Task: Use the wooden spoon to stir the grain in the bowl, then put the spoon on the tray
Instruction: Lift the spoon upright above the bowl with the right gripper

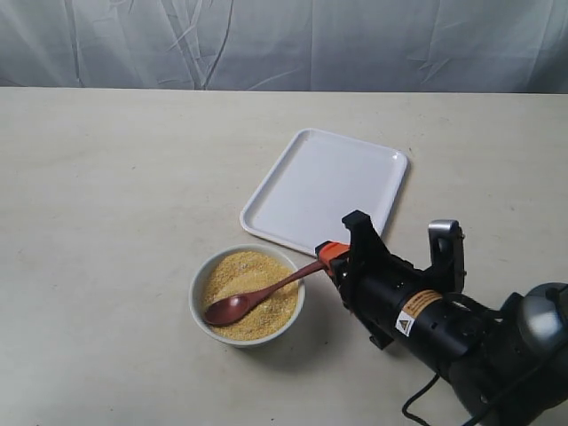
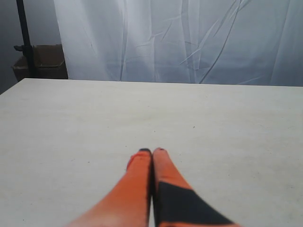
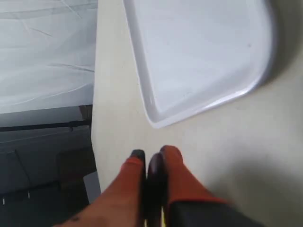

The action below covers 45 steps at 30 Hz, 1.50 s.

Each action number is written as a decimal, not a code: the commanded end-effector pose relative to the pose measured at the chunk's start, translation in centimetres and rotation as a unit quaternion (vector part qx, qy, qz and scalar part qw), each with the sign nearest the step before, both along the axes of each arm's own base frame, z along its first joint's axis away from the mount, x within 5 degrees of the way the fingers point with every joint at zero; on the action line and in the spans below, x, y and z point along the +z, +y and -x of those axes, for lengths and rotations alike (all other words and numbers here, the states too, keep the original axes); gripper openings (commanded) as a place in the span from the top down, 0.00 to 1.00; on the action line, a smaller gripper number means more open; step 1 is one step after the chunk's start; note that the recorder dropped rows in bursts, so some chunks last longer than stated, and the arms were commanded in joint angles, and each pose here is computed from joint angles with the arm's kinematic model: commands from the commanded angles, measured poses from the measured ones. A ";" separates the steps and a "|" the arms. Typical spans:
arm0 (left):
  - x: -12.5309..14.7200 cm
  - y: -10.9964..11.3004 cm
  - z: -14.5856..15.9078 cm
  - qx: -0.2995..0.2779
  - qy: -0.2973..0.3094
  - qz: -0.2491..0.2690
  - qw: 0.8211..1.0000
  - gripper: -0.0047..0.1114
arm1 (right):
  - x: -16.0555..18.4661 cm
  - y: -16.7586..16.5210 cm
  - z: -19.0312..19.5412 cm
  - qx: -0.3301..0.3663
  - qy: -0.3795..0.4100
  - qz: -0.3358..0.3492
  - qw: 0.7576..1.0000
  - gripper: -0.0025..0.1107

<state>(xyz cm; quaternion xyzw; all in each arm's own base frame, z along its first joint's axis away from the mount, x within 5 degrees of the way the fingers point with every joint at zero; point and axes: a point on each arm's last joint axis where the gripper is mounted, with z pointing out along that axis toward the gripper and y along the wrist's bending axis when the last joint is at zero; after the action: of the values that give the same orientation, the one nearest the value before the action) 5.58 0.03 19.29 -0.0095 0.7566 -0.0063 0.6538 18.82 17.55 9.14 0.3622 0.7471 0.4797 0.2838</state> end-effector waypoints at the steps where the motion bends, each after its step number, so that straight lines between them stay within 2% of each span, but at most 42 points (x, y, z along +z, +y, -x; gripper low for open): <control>1: 0.0 0.0 0.0 -0.001 -0.004 0.000 1.000 0.96 | 0.4 -0.1 -0.1 0.002 -0.035 -0.005 0.999 0.99; 15: 0.0 0.0 0.0 -0.001 -0.004 0.000 1.000 0.96 | 3.9 -0.2 -0.3 -0.008 -0.103 -0.039 0.994 0.99; 22: 0.0 0.0 0.0 -0.001 -0.004 0.000 1.000 0.96 | 7.4 -0.7 -0.2 0.003 -0.214 0.022 0.977 0.99; 27: 0.0 0.0 0.0 -0.001 -0.004 0.000 1.000 0.96 | 10.6 -1.1 0.4 0.024 -0.321 0.089 0.943 0.99; 33: 0.0 0.0 0.0 -0.001 -0.004 0.000 1.000 0.96 | 13.9 -0.3 0.4 0.097 -0.357 0.224 0.902 0.99; 36: 0.0 0.0 0.0 -0.001 -0.004 0.000 1.000 0.96 | 16.4 1.2 -0.1 0.172 -0.382 0.323 0.849 0.99; 38: 0.0 0.0 0.0 -0.001 -0.004 0.000 1.000 0.96 | 17.3 1.9 -0.4 0.205 -0.385 0.359 0.825 0.99; 45: 0.0 0.0 0.0 -0.001 -0.004 0.000 1.000 0.96 | 14.6 2.7 -1.1 0.234 -0.358 0.389 0.816 0.99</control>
<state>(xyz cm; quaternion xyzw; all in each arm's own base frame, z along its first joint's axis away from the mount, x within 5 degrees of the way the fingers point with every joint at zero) 5.58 0.03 19.29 -0.0095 0.7566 -0.0063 0.6538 19.72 20.00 25.33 -0.1410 0.7649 0.3174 0.5425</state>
